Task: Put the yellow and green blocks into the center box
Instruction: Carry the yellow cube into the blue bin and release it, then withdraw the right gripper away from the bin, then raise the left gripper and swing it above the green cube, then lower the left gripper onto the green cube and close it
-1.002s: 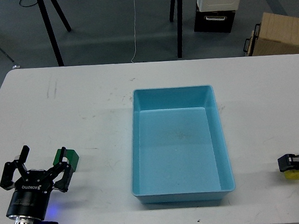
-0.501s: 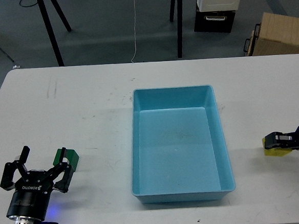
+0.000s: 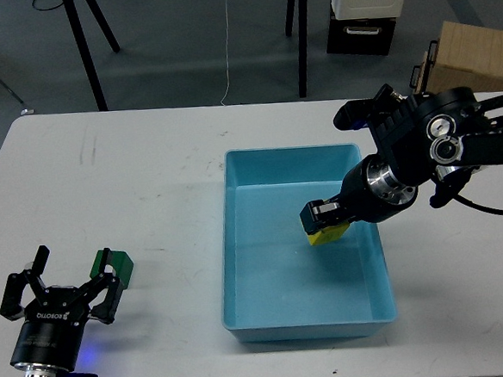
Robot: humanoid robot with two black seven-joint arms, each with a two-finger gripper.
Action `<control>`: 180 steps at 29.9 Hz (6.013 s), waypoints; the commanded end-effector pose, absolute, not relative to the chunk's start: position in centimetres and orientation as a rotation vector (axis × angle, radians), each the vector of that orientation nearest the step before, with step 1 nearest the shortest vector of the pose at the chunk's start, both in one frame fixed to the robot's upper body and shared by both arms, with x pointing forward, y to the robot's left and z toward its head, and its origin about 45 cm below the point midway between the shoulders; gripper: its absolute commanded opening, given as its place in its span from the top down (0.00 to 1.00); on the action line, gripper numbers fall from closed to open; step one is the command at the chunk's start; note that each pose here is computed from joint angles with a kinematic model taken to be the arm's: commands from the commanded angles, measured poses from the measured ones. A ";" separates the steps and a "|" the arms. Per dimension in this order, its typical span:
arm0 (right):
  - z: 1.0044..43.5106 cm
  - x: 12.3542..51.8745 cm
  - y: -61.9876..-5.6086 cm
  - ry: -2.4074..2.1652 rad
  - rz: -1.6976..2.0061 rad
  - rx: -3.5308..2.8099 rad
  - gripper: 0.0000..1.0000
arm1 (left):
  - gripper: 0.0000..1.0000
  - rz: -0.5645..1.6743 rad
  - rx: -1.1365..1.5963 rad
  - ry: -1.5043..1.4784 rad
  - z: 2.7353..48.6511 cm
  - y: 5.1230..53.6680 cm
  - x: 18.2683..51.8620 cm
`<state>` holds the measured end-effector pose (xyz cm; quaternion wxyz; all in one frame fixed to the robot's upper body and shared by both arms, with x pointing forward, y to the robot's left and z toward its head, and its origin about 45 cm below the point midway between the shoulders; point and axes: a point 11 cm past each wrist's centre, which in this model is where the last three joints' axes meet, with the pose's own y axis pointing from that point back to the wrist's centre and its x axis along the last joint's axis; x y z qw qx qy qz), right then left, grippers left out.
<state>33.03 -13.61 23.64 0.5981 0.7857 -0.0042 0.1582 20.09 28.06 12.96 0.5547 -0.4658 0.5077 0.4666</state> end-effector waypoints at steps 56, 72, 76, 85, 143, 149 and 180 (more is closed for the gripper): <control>27.3 29.5 -44.1 -2.164 -1.653 2.984 0.00 | 0.00 1.094 -1.102 1.192 13.2 28.1 20.4; 17.2 17.5 -40.2 -2.514 -2.275 2.528 0.00 | 0.00 1.099 -1.121 1.172 13.7 28.5 20.5; 17.6 17.4 -40.9 -2.513 -2.223 2.536 0.00 | 0.00 1.116 -1.153 1.147 14.0 29.3 20.8; 20.0 17.4 -44.1 -2.551 -1.988 2.582 0.00 | 0.00 1.242 -1.290 0.916 16.5 36.0 23.9; 18.5 17.6 -42.4 -2.587 -2.134 2.572 0.00 | 0.00 -0.005 1.312 -0.361 22.6 26.9 32.8; 18.5 17.7 -42.4 -2.587 -2.133 2.575 0.00 | 0.00 -0.013 1.349 -0.354 20.8 27.4 33.4; 18.1 17.4 -42.6 -2.603 -2.133 2.543 0.00 | 0.55 -0.054 1.418 -0.356 16.6 29.3 32.8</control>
